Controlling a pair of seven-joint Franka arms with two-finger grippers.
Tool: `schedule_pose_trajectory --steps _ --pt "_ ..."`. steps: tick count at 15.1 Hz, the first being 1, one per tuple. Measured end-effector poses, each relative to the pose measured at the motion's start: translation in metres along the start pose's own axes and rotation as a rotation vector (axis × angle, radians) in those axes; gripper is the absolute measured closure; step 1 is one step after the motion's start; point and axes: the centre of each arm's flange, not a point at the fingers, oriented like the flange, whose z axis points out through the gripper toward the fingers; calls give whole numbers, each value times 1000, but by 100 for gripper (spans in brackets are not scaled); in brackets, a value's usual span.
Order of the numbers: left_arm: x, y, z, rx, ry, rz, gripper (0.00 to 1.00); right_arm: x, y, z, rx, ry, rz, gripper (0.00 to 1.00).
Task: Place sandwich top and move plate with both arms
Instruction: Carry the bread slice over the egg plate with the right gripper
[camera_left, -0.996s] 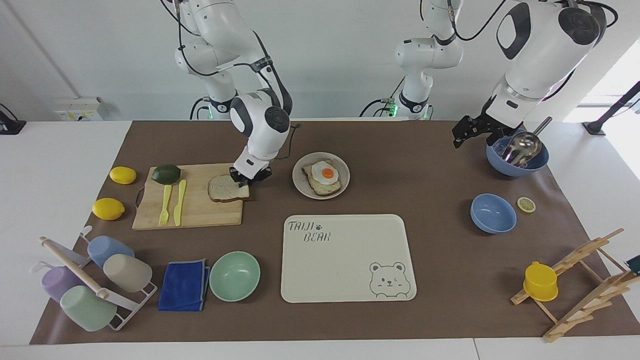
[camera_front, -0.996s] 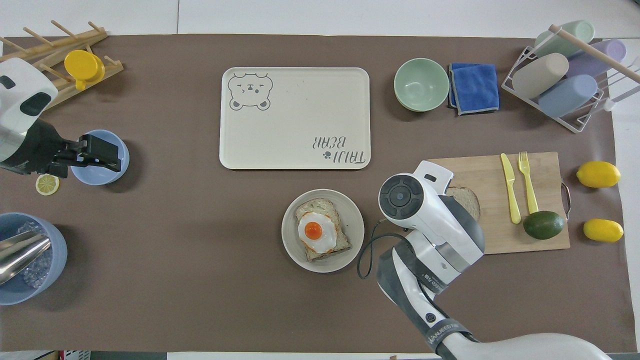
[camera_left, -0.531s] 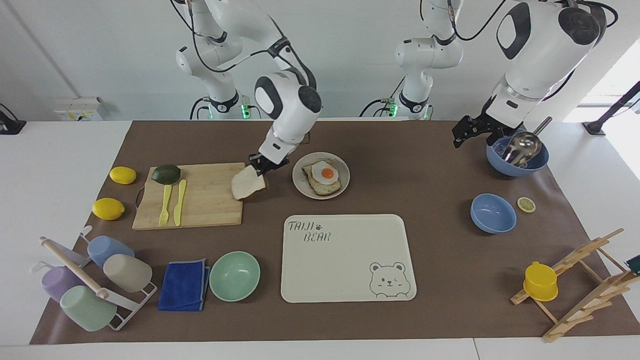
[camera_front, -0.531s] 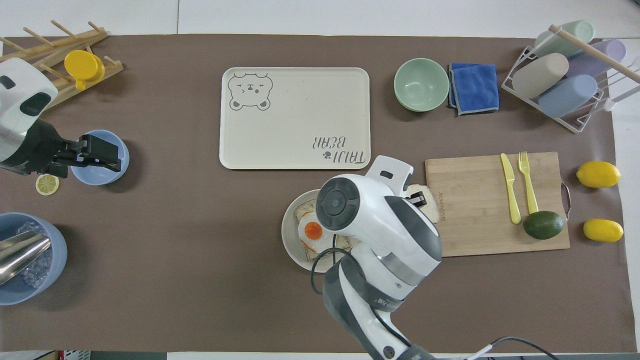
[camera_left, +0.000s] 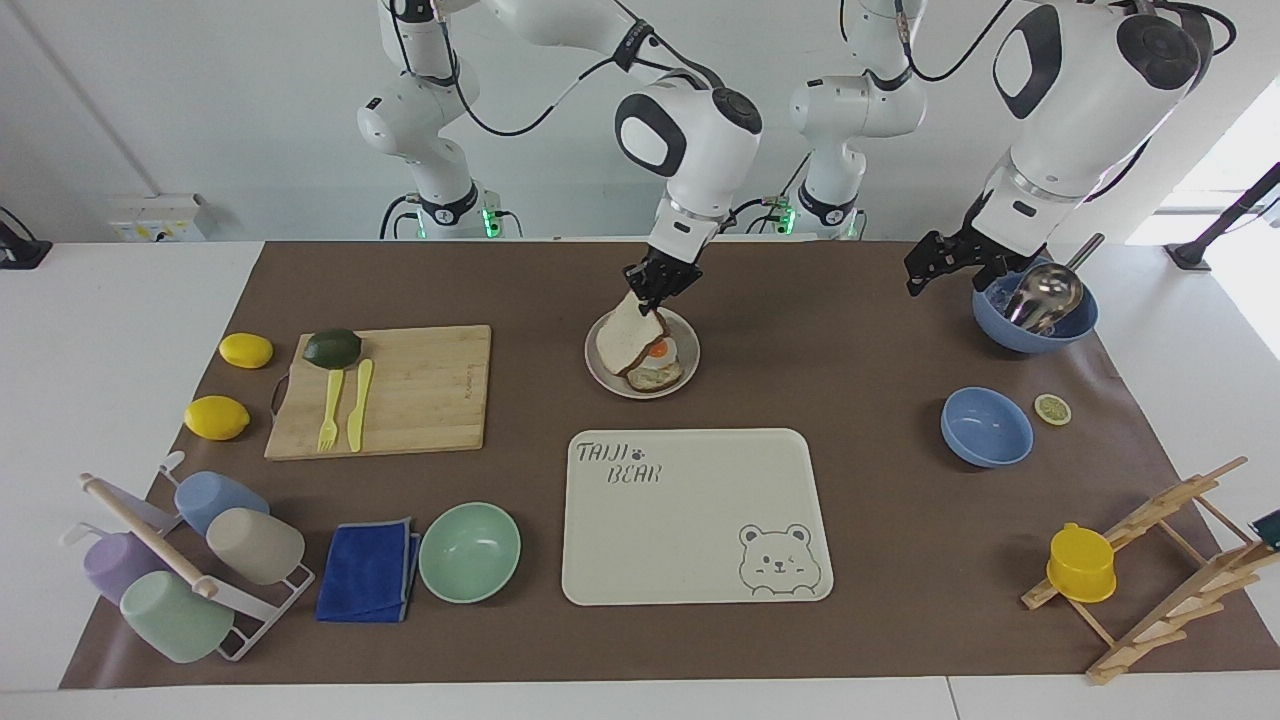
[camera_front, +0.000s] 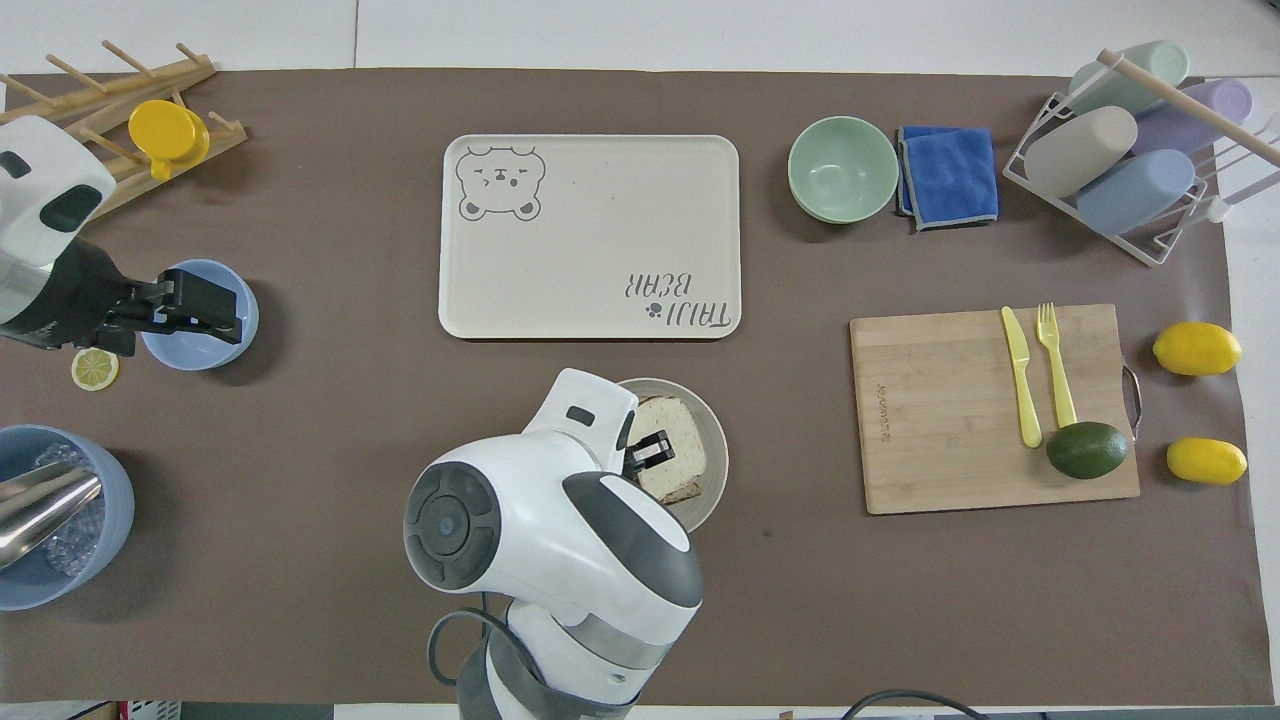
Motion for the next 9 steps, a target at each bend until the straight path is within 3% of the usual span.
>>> schedule_pose_trajectory --steps 8,9 --pt "0 0 0 0 0 0 0 -1 -39 35 36 36 22 92" --pt "0 0 0 0 0 0 0 -1 -40 36 59 34 35 87"
